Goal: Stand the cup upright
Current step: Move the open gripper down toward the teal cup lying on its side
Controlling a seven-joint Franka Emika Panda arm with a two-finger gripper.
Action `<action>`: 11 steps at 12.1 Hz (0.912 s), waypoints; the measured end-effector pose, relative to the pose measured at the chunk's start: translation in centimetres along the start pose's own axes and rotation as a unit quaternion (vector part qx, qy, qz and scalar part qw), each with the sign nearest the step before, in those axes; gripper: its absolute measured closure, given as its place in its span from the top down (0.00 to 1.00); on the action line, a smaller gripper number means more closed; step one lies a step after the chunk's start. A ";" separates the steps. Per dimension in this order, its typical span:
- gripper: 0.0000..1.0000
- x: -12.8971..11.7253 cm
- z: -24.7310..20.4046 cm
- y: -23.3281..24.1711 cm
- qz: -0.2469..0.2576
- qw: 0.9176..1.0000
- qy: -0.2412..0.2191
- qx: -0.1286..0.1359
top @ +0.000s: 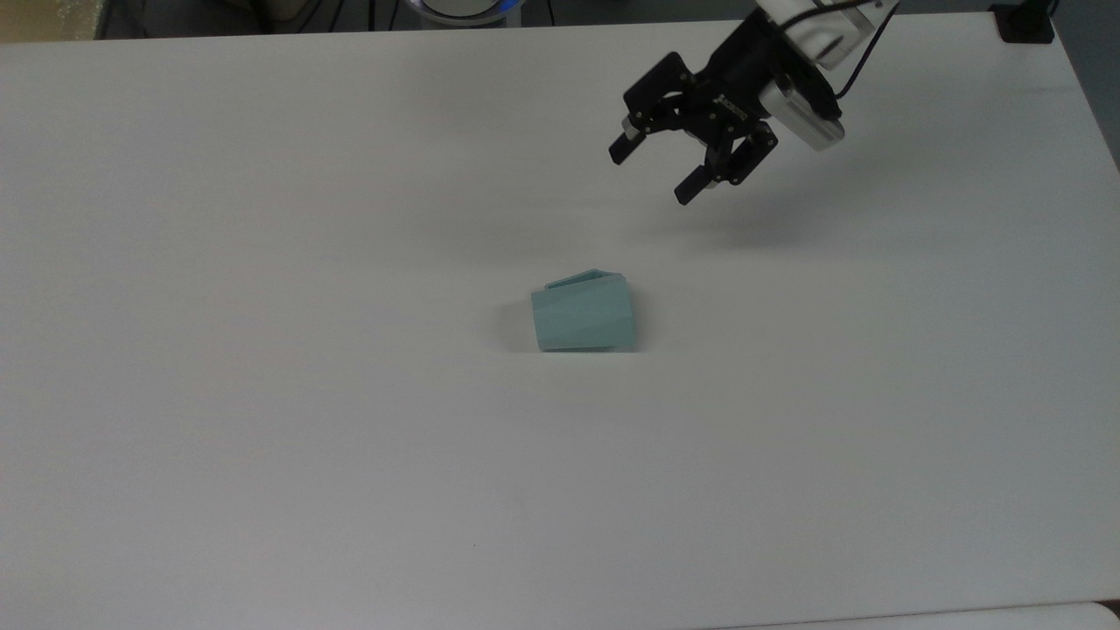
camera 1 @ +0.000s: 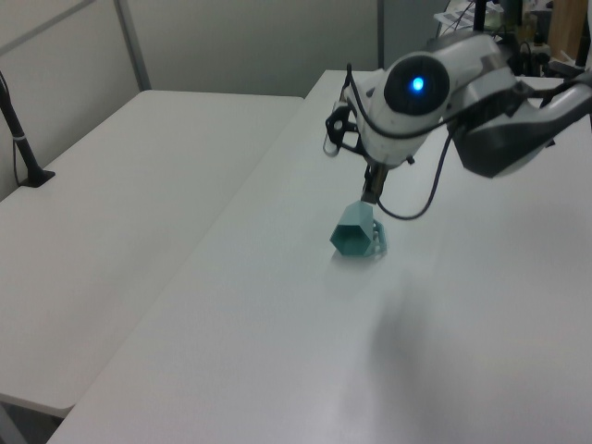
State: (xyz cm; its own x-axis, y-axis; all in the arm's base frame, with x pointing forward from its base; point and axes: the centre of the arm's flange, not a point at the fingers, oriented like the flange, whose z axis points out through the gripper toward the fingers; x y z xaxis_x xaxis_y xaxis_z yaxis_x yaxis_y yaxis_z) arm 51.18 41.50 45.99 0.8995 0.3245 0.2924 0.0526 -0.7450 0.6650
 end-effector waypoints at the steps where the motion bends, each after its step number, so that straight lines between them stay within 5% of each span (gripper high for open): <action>1: 1.00 -0.3 0.3 -1.6 -0.013 1.000 0.004 -0.006; 11: 1.00 -2.1 7.4 -13.2 -0.105 0.990 0.077 -0.056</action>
State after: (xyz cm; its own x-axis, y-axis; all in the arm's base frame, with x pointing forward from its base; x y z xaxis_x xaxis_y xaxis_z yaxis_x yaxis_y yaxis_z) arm 51.83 46.37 31.56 0.7969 0.5566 0.2346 0.1755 -0.5850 0.7918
